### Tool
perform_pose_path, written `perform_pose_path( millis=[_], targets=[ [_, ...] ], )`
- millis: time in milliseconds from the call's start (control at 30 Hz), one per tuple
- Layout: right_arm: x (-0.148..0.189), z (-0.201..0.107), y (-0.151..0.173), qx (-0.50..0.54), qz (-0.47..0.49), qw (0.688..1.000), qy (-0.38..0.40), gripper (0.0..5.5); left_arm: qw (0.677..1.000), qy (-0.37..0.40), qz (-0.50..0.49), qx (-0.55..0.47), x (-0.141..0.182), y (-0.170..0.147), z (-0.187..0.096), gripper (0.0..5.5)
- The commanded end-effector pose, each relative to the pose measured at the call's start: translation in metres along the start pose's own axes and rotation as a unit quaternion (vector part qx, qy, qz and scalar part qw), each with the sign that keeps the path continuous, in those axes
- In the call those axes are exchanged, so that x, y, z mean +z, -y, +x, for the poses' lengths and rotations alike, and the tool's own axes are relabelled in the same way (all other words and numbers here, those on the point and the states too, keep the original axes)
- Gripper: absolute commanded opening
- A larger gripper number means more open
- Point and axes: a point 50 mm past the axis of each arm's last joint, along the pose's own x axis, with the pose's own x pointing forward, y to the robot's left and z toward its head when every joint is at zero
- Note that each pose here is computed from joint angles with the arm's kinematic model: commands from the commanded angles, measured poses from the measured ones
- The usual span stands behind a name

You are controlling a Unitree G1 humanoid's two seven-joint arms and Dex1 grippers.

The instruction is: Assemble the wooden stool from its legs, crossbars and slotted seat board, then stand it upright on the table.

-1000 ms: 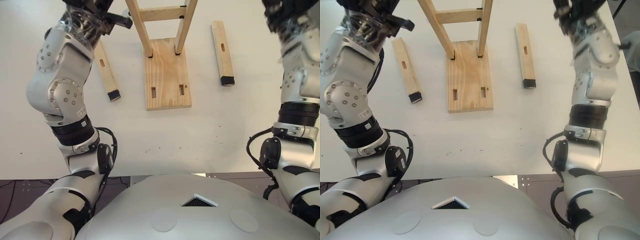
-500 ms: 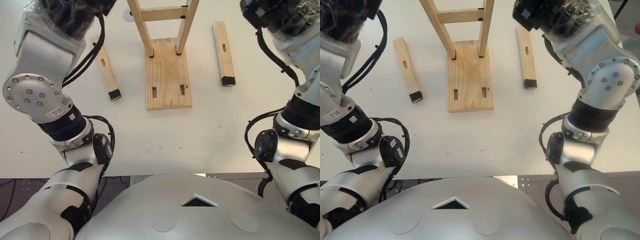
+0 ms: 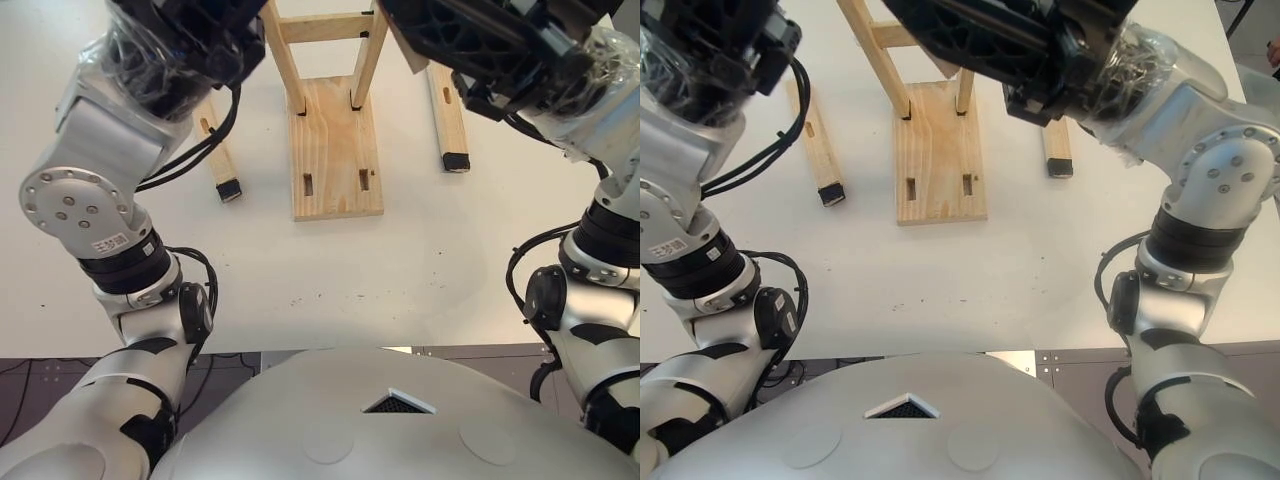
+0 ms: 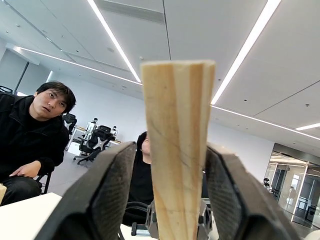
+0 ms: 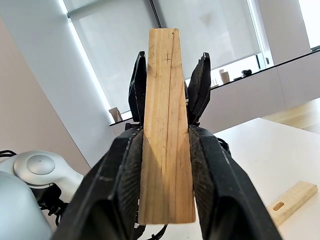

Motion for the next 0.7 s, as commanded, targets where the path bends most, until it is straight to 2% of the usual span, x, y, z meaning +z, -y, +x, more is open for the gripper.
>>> perform_pose_path(
  millis=[33, 267, 700],
  targets=[
    [-0.0053, -0.0053, 0.0046, -0.020, 0.002, 1.000, -0.014, 1.29, 1.000, -0.010, 0.001, -0.005, -0.0026, 0.0027, 0.0004, 2.22],
    [-0.0044, -0.0079, 0.0071, -0.020, 0.014, 1.000, 0.002, 1.29, 1.000, 0.008, -0.004, 0.002, 0.0023, -0.0006, -0.0002, 1.30],
    [-0.0100, -0.0043, 0.0048, -0.021, 0.004, 1.000, -0.010, 1.29, 1.000, 0.006, -0.003, 0.013, 0.0048, -0.0028, 0.0017, 1.26]
  ],
)
